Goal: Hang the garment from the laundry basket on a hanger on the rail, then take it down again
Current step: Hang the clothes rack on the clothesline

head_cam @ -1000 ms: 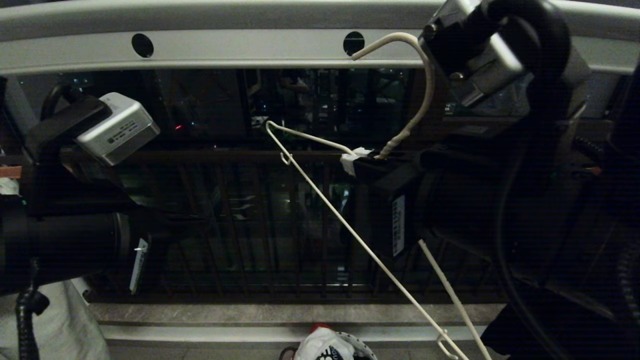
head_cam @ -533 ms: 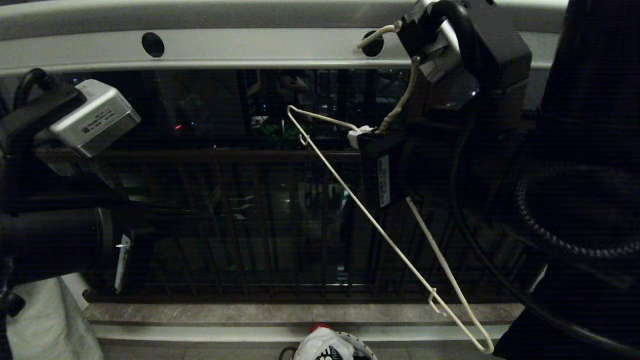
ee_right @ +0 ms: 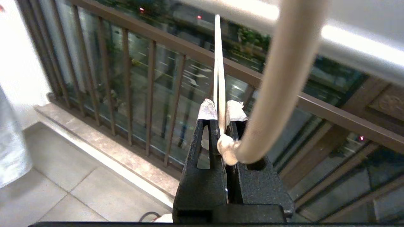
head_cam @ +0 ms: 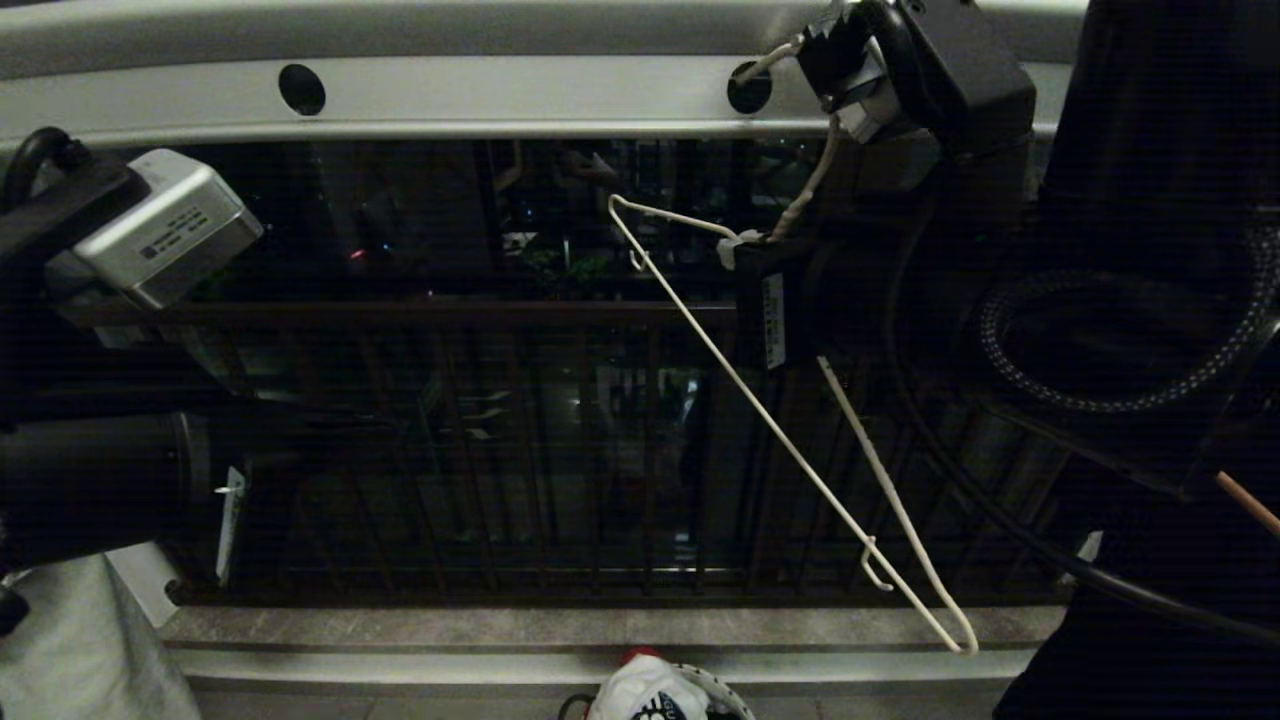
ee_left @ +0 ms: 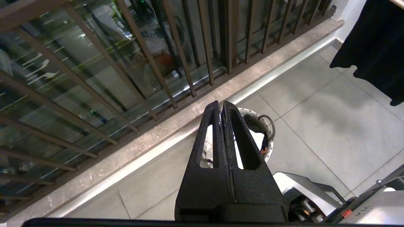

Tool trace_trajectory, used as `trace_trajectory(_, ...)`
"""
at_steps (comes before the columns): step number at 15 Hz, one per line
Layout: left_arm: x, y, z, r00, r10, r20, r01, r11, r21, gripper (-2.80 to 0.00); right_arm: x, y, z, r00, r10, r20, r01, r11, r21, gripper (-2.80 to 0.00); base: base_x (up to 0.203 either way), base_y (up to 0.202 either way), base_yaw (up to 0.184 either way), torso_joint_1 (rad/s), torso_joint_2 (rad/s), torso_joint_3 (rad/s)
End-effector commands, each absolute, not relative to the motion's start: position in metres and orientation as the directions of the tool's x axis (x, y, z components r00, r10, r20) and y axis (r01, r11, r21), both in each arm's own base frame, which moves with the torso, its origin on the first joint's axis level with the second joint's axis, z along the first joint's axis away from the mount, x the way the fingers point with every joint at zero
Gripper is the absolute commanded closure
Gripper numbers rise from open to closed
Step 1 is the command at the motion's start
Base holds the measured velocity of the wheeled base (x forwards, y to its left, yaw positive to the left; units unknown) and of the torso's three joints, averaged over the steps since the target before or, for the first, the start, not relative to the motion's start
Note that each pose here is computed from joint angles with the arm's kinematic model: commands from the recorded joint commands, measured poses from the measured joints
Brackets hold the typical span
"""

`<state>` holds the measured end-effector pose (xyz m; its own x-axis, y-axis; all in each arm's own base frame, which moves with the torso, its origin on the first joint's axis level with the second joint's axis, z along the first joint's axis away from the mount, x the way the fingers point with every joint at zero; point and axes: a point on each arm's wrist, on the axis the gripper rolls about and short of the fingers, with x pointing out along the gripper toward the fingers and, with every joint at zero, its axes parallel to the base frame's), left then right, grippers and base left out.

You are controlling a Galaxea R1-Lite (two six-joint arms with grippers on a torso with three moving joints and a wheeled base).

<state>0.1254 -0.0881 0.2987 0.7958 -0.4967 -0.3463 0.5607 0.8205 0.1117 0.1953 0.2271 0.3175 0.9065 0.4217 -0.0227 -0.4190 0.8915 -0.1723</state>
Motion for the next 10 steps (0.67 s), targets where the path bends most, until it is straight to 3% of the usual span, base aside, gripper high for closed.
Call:
trace_trajectory(1, 0.123, -0.086, 0.3, 0.799, -0.498, -0.338, 0.56, 0.821, 0.112, 0.0, 0.2, 0.231, 0.312, 0.909, 0.414, -0.041, -0.414, 0.892, -0.183, 0.0, 0.0, 0.0, 0.0, 0.0, 0.0, 0.0)
trace_trajectory(10, 0.12, -0.085, 0.302, 0.801, -0.502, -0.328, 0.561, 0.82, 0.114, 0.0, 0.223, 0.245, 0.306, 0.919, 0.39, -0.054, -0.391, 0.887, -0.246, 0.0, 0.0, 0.0, 0.0, 0.0, 0.0, 0.0)
